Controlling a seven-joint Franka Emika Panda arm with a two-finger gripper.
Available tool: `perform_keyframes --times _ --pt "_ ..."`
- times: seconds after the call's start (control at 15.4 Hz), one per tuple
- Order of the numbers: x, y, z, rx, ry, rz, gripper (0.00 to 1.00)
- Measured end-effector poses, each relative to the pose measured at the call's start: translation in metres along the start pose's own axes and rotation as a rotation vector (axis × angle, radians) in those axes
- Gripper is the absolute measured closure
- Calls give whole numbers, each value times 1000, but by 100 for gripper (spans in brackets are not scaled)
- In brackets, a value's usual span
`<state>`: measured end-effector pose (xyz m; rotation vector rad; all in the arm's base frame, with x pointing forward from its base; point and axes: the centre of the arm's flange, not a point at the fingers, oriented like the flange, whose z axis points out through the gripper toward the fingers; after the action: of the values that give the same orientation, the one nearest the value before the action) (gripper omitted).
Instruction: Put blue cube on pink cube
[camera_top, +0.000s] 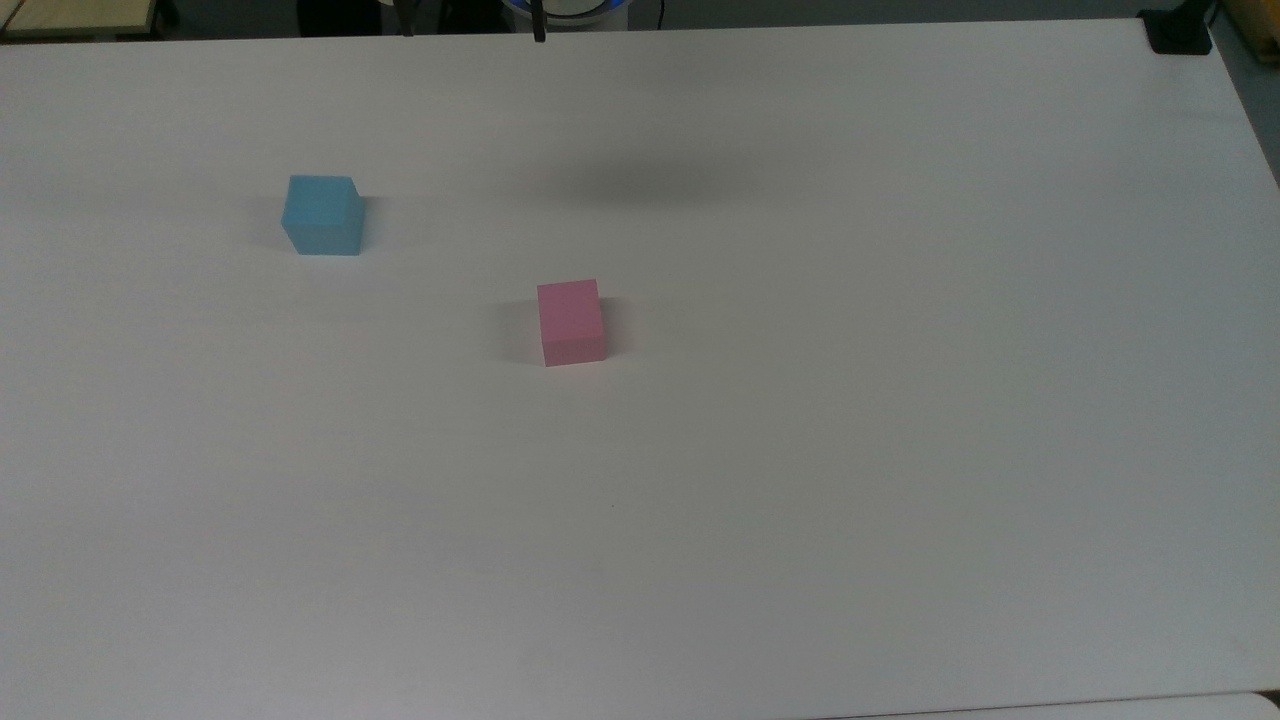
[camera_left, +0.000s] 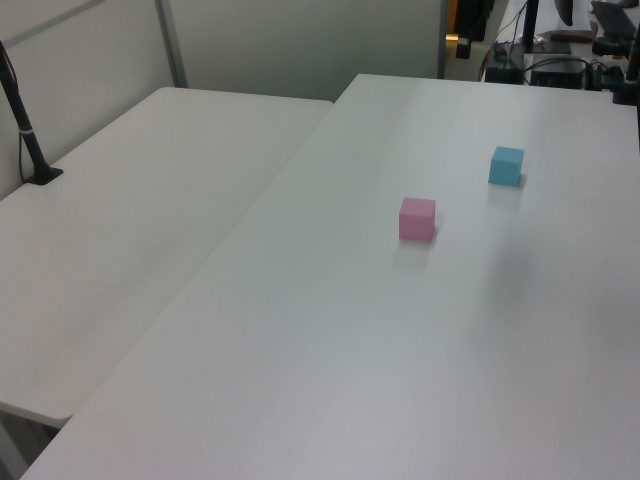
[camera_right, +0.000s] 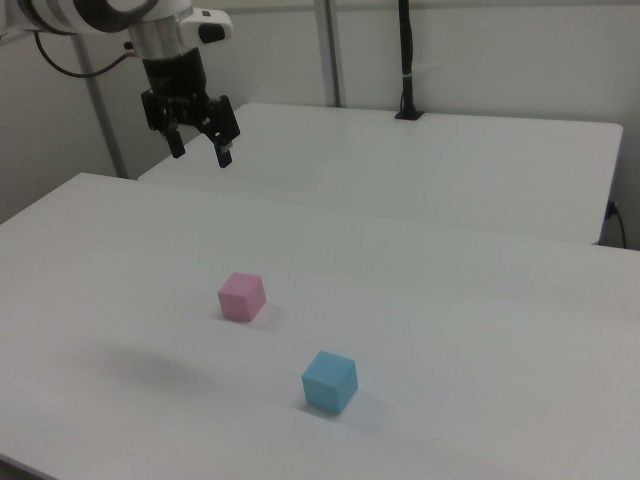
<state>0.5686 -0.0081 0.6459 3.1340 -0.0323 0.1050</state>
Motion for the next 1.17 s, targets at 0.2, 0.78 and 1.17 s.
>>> perform_keyframes --times 0.2,0.78,1.17 --pt "0 -2 1 0 -3 -4 0" --pt "-1 -8 6 1 -13 -16 0" --pt "-1 -19 6 2 -13 -35 0"
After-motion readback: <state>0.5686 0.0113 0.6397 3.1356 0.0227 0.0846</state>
